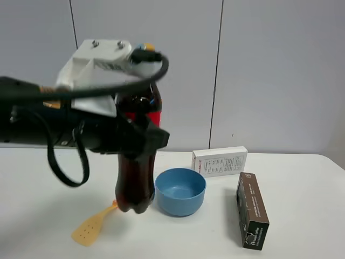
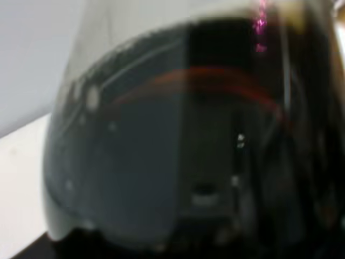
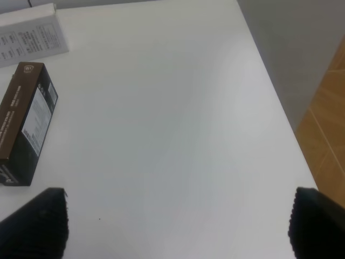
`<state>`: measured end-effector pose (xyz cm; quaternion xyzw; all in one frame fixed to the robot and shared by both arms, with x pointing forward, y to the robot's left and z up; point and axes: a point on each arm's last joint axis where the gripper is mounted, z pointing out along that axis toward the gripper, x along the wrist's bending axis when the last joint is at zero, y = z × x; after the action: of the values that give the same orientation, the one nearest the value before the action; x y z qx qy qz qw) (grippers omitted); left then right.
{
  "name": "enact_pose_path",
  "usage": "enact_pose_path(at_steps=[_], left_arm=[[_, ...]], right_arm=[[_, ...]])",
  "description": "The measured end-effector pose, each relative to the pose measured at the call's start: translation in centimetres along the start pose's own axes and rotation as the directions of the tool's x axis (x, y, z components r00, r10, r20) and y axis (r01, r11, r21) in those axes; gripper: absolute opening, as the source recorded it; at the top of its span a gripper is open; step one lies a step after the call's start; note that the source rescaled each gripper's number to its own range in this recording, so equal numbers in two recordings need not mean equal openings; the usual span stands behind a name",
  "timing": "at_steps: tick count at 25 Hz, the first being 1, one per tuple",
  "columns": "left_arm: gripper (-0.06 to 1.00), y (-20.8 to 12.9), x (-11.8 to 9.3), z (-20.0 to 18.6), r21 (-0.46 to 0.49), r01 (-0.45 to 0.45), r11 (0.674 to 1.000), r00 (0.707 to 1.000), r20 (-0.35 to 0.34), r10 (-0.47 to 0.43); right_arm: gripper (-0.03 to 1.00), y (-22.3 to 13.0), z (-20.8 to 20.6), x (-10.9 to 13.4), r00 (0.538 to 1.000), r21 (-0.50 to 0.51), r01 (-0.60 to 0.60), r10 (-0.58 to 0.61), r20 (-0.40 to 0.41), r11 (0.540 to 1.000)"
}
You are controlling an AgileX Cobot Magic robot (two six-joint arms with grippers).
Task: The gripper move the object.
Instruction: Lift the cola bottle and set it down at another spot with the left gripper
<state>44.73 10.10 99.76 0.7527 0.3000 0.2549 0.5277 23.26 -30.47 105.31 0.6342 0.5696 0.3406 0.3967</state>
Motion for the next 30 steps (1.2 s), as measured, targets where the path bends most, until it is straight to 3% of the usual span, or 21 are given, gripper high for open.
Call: enact_pose_path(at_steps=[4, 12, 19, 30], left_arm=[[0.02, -1.4, 0.0, -0.1, 0.012, -0.028, 1.0, 1.0, -0.006, 0.028], [0.02, -1.9, 0.0, 1.2, -0.075, 0.106, 0.992, 0.994, -0.009, -0.107], [0.02, -4.5, -0.5, 3.0, -0.014, 0.091, 0.996, 0.996, 0.014, -0.091], [0.02, -5.6, -2.7, 3.9, -0.047, 0.04, 0.998, 0.996, 0.08, -0.036]], right_arm=[[1.0, 0.0, 0.0, 0.0, 1.0, 0.0, 0.0, 0.0, 0.0, 1.0], [1.0, 0.0, 0.0, 0.0, 1.0, 0.0, 0.0, 0.0, 0.0, 1.0], [1.0, 0.0, 0.0, 0.0, 1.0, 0.0, 0.0, 0.0, 0.0, 1.0], [1.0, 0.0, 0.0, 0.0, 1.0, 0.0, 0.0, 0.0, 0.0, 1.0]])
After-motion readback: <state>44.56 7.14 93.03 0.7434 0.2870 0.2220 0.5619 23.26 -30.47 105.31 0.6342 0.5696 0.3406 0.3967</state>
